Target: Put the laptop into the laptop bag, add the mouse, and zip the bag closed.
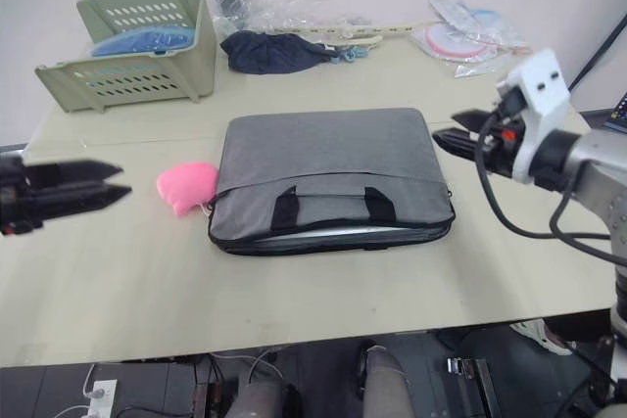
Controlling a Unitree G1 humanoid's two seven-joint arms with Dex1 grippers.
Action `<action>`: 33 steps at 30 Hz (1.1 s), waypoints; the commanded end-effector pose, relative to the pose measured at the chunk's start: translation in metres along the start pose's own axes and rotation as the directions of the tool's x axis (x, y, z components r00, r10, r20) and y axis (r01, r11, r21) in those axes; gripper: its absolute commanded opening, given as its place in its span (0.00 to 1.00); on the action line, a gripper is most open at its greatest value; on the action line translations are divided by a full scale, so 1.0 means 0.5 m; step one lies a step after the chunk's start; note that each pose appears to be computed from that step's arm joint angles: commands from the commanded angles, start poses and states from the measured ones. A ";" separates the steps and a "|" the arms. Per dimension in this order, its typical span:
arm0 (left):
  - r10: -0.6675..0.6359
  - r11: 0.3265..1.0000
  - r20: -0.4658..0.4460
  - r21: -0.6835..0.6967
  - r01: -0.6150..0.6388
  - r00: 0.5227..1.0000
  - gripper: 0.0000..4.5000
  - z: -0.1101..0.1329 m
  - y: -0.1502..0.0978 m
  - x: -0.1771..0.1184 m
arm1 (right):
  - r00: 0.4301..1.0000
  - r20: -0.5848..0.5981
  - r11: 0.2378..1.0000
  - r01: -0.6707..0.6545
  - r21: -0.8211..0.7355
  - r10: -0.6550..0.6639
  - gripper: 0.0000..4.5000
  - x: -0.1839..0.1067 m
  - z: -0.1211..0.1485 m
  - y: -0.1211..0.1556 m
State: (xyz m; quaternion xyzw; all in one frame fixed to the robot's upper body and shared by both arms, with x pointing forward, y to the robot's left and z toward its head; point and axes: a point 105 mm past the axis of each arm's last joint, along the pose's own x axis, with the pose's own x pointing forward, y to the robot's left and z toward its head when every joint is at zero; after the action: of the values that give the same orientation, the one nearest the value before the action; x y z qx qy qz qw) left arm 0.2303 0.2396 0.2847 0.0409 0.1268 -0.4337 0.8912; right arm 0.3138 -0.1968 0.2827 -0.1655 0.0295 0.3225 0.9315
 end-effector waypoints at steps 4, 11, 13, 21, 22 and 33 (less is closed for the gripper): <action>-0.038 0.998 0.045 0.049 0.036 0.998 0.65 0.026 -0.004 -0.005 | 0.997 0.054 0.998 -0.050 -0.039 0.052 0.48 0.015 0.030 0.026; -0.103 0.992 0.102 0.084 0.094 0.989 0.65 0.045 -0.016 -0.001 | 0.994 0.057 0.994 -0.093 -0.056 0.096 0.48 0.021 0.033 0.039; -0.106 0.992 0.110 0.083 0.097 0.988 0.65 0.046 -0.016 -0.001 | 0.993 0.056 0.993 -0.099 -0.060 0.103 0.48 0.021 0.034 0.041; -0.076 0.994 0.133 0.094 0.064 0.988 0.65 0.047 -0.003 0.002 | 0.985 0.079 0.986 -0.148 -0.075 0.154 0.48 0.046 0.038 0.060; -0.060 0.994 0.144 0.098 0.046 0.988 0.65 0.050 0.001 0.002 | 0.983 0.091 0.985 -0.155 -0.074 0.161 0.48 0.058 0.039 0.064; -0.033 0.992 0.175 0.124 0.011 0.984 0.65 0.065 -0.021 -0.001 | 0.961 0.214 0.984 -0.172 -0.043 0.177 0.01 0.178 0.047 0.065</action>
State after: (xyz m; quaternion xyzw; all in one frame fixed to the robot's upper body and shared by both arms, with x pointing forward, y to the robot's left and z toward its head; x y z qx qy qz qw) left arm 0.2346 0.2270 0.3062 0.0486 0.0458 -0.4556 0.8877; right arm 0.3610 -0.1109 0.2716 -0.1271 -0.0365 0.4254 0.8953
